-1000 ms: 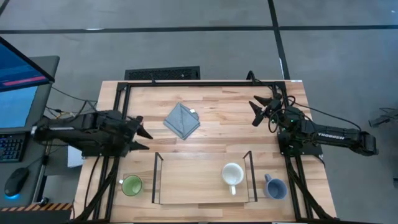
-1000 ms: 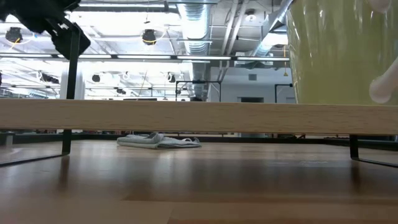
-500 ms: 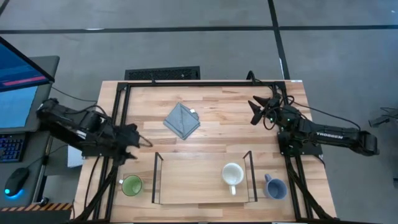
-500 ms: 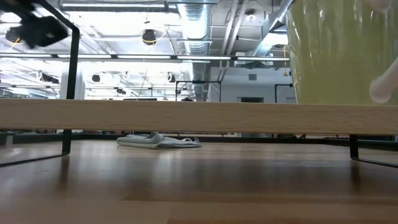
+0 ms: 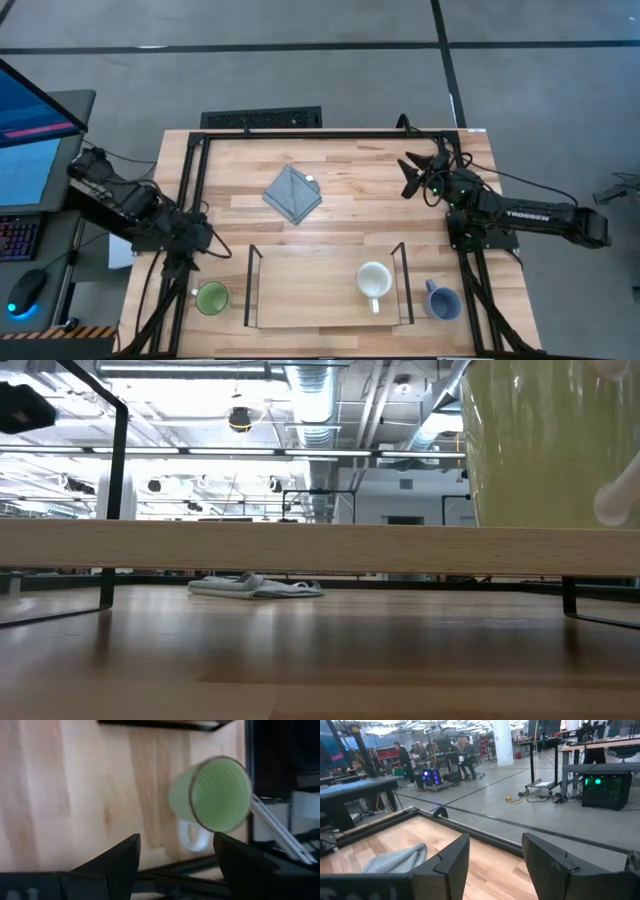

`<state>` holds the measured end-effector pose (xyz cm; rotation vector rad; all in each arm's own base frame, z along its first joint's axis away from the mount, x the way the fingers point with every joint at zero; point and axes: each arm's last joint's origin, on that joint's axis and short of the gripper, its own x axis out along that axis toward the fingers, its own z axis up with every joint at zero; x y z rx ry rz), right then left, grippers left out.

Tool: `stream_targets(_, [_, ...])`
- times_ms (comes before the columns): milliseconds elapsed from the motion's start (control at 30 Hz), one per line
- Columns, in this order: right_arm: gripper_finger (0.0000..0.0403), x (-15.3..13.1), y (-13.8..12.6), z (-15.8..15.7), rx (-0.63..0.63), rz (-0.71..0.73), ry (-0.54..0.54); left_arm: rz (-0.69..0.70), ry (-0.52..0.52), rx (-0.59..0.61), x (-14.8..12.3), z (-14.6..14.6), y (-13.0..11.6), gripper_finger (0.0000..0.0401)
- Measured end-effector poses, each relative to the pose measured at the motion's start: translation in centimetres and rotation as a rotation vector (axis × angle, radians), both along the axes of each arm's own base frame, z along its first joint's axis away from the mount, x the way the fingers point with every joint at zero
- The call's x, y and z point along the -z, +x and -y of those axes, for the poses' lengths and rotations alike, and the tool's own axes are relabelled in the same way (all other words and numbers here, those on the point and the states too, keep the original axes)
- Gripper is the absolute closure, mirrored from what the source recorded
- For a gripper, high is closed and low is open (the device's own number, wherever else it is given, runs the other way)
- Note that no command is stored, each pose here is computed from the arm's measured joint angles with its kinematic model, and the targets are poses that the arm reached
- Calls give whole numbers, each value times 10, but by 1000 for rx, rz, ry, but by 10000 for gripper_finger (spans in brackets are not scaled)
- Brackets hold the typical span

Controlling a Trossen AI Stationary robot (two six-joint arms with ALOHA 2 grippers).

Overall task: Stack small to large cups/mugs on shelf
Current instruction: Put the green mug on the shelf

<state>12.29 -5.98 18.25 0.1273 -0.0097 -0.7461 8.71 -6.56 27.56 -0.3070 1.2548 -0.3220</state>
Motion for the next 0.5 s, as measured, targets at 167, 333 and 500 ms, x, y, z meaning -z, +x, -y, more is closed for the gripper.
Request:
stream_targets(167, [198, 1, 1, 0, -5, -8, 3, -28, -24, -6, 0, 8, -5, 158])
stream_targets(333, [198, 0, 1, 0, -6, 26, 18, -71, -8, -36, 3, 19, -6, 158])
stream_targets(500, [198, -1, 1, 0, -6, 32, 20, -115, 4, -10, 9, 37, -3, 158])
